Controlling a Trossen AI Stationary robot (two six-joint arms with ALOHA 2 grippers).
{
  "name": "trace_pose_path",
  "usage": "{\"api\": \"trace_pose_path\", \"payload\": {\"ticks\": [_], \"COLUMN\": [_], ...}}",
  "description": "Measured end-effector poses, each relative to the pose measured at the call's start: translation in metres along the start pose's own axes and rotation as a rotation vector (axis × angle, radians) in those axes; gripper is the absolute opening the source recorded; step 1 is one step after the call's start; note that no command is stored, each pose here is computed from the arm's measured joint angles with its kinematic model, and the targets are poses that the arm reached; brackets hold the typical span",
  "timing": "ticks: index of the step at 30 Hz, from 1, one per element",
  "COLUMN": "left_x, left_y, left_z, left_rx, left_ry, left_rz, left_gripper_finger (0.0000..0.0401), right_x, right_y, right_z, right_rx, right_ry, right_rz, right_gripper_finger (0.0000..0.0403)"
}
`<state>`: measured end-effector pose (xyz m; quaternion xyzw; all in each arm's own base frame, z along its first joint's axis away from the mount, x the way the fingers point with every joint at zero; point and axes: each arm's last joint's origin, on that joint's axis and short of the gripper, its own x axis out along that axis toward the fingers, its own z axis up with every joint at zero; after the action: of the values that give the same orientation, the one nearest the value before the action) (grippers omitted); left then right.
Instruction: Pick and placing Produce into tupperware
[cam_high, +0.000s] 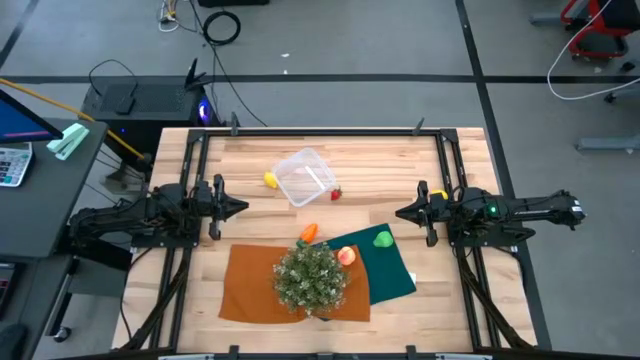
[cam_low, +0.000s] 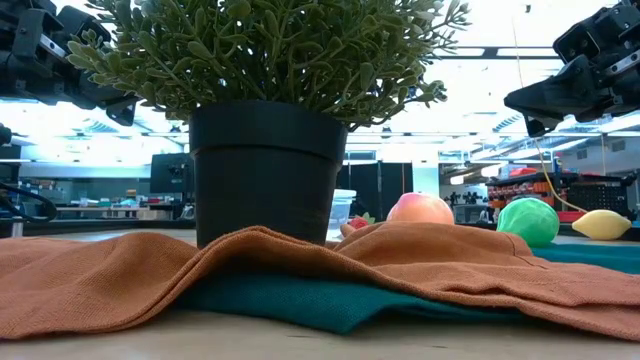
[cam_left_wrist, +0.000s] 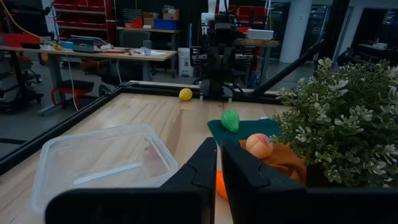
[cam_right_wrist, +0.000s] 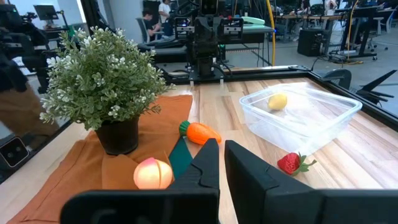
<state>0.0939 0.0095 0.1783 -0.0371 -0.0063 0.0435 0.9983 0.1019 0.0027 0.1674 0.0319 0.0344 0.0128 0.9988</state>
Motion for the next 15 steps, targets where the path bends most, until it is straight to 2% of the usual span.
{"api": "trace_pose_path", "payload": {"ticks": [8, 15], "left_x": [0.0, 0.0], "left_y": [0.0, 0.0], "left_z": [0.0001, 0.0002], "left_rx": [0.0, 0.0], "left_ry": [0.0, -0.002], "left_rz": [0.0, -0.001], "left_gripper_finger": [0.004, 0.0032], "right_x": [0.0, 0.0], "right_y": [0.0, 0.0], "right_z": [0.0, 0.0001], "right_rx": [0.0, 0.0], "right_ry": [0.0, 0.0], "right_rz": [0.0, 0.0], "right_gripper_finger": [0.0, 0.0]}}
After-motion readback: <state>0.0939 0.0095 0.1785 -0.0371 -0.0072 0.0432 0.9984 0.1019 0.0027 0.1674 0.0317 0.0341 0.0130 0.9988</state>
